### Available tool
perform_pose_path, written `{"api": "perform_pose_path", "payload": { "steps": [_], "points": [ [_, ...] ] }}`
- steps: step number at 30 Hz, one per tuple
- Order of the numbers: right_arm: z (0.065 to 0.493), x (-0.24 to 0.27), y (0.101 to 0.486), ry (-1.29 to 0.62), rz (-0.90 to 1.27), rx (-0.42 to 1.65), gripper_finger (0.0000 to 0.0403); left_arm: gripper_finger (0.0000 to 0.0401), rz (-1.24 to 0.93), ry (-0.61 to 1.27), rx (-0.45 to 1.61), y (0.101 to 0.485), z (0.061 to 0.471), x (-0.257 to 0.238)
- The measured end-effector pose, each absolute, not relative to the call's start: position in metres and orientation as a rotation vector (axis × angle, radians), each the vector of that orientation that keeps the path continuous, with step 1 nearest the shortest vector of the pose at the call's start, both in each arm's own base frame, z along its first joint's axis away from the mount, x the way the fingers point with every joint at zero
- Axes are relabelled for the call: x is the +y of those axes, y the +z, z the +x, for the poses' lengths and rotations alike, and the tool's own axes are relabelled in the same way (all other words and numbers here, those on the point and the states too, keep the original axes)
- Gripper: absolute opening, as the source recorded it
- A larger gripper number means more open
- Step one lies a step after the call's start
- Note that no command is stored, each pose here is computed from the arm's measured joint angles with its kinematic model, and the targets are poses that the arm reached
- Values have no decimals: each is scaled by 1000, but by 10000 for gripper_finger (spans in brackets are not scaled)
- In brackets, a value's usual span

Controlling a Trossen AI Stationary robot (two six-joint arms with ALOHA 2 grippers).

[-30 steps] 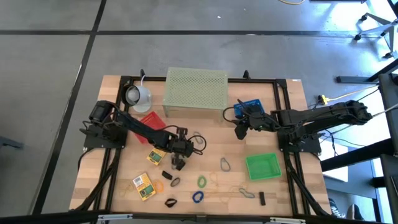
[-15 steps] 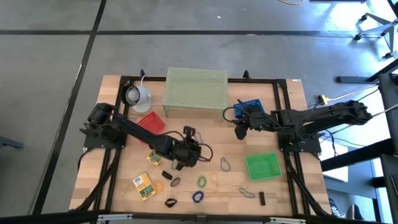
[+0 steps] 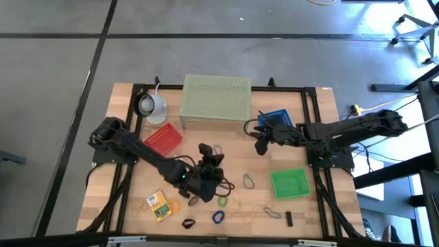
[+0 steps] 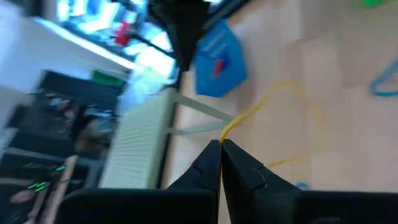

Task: Pick & Place Office Desk Supplies
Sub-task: Put the yellow rubber band into the green bin

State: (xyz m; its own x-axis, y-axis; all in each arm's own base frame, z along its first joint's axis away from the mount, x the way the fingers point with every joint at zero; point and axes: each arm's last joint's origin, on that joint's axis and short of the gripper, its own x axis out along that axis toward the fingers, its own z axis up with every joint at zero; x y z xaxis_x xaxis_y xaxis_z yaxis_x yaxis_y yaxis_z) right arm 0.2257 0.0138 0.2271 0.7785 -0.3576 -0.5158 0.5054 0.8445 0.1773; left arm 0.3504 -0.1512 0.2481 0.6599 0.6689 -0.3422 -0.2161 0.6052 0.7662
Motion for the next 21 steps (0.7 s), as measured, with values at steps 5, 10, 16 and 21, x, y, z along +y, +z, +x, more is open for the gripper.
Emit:
{"api": "perform_pose_path", "payload": {
  "steps": [5, 10, 16, 21],
  "points": [
    [233, 26, 233, -373, 234, 419, 146, 3, 789, 702, 615, 252, 347, -154],
    [240, 39, 236, -278, 164, 369, 146, 3, 787, 728, 604, 252, 346, -154],
    [252, 50, 237, -70, 113, 311, 146, 3, 725, 755, 576, 254, 351, -148],
    [262, 54, 230, 22, 59, 296, 146, 3, 643, 760, 543, 258, 358, -141]
  ]
}}
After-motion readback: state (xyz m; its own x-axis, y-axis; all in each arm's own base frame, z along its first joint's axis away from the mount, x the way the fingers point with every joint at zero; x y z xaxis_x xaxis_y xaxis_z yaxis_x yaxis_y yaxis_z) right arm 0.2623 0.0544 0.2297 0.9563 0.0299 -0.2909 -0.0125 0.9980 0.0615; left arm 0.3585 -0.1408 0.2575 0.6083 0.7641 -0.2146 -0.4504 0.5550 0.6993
